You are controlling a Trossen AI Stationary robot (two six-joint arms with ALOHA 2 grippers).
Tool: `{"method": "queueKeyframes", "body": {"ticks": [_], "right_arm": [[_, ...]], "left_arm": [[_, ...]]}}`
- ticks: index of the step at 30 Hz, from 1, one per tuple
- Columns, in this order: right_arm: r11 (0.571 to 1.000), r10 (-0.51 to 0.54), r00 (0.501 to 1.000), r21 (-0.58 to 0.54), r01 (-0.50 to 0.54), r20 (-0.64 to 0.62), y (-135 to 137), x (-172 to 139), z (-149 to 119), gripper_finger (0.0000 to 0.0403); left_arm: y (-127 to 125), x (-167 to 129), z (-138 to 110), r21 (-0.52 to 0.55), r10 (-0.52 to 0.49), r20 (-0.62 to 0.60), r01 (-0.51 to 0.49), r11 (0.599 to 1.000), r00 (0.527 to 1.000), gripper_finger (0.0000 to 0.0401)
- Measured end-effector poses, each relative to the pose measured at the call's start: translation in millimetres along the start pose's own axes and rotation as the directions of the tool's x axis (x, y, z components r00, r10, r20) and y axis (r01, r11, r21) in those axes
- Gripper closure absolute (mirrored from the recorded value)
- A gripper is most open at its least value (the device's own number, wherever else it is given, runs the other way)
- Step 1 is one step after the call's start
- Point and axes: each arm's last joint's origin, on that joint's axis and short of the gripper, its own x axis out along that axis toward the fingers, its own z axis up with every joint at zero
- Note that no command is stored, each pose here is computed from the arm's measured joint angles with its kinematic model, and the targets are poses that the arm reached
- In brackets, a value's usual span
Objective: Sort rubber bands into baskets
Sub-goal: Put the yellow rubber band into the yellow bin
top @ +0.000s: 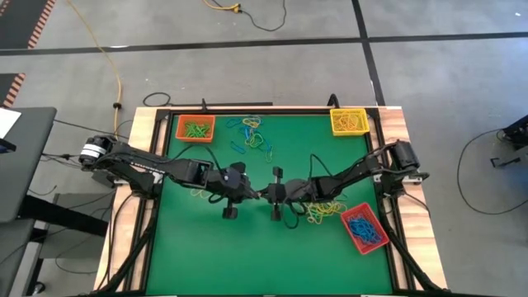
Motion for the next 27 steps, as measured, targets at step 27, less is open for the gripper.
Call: {"method": "queueKeyframes", "body": {"ticks": [27], "right_arm": [[0.922,-0.370,0.835,-0.050,0.384,-0.407,-71,-91,31,0.0390]], "left_arm": [[-18,25,-64,-0.076,0.022,-0.047,-0.025,0.997,0.999,0.0204]]}}
